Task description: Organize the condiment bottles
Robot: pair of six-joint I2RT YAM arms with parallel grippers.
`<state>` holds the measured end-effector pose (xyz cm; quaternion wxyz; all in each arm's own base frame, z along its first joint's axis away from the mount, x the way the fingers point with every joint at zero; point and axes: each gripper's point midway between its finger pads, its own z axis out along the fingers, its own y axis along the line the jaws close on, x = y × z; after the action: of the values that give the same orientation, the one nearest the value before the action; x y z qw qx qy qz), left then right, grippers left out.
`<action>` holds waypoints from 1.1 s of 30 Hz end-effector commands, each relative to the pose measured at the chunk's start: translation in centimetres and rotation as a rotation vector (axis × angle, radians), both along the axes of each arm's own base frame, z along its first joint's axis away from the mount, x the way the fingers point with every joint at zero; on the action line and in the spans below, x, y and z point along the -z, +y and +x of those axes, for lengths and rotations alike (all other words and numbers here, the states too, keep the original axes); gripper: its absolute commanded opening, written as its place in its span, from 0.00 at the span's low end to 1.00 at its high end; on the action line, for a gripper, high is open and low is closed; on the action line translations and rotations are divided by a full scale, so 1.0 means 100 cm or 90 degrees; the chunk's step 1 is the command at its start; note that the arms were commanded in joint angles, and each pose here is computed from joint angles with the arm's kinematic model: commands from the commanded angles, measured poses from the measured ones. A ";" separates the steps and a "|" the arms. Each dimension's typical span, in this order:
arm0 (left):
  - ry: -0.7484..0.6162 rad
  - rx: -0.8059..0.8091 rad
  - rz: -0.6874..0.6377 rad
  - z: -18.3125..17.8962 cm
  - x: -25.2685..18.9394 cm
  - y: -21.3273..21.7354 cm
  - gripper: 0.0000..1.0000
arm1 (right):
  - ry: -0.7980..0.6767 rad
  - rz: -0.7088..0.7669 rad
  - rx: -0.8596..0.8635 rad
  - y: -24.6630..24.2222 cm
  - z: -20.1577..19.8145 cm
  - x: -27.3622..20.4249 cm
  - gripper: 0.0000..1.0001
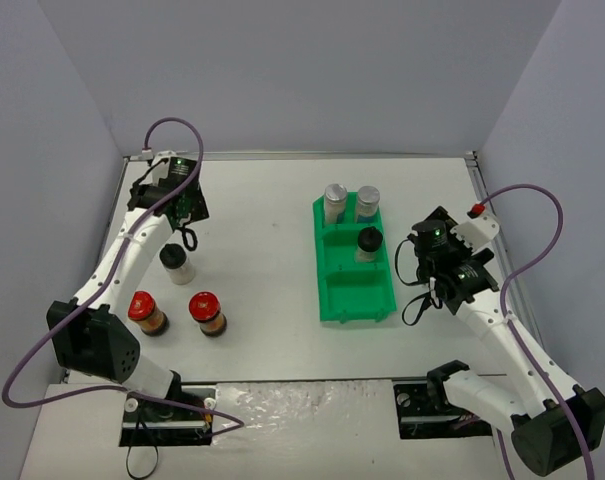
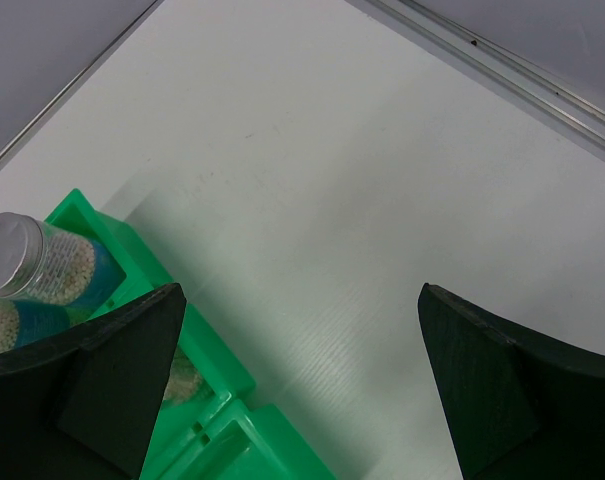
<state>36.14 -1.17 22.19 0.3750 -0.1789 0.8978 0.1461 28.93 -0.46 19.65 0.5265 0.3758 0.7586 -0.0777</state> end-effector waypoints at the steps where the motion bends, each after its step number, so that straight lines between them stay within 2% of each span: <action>1: -0.034 -0.043 -0.075 -0.002 -0.001 0.012 0.91 | -0.038 0.007 0.007 0.003 0.012 -0.014 1.00; 20: 0.053 -0.079 -0.210 -0.018 0.075 0.009 0.91 | -0.032 0.012 0.003 0.004 0.011 -0.006 1.00; 33: 0.072 -0.121 -0.219 -0.025 0.100 0.015 0.91 | -0.025 0.012 0.000 0.005 0.010 -0.001 1.00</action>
<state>32.40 -0.21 11.28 0.2467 -0.2916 0.9231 0.0435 29.40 0.16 19.25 0.5239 0.3721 0.7635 -0.0644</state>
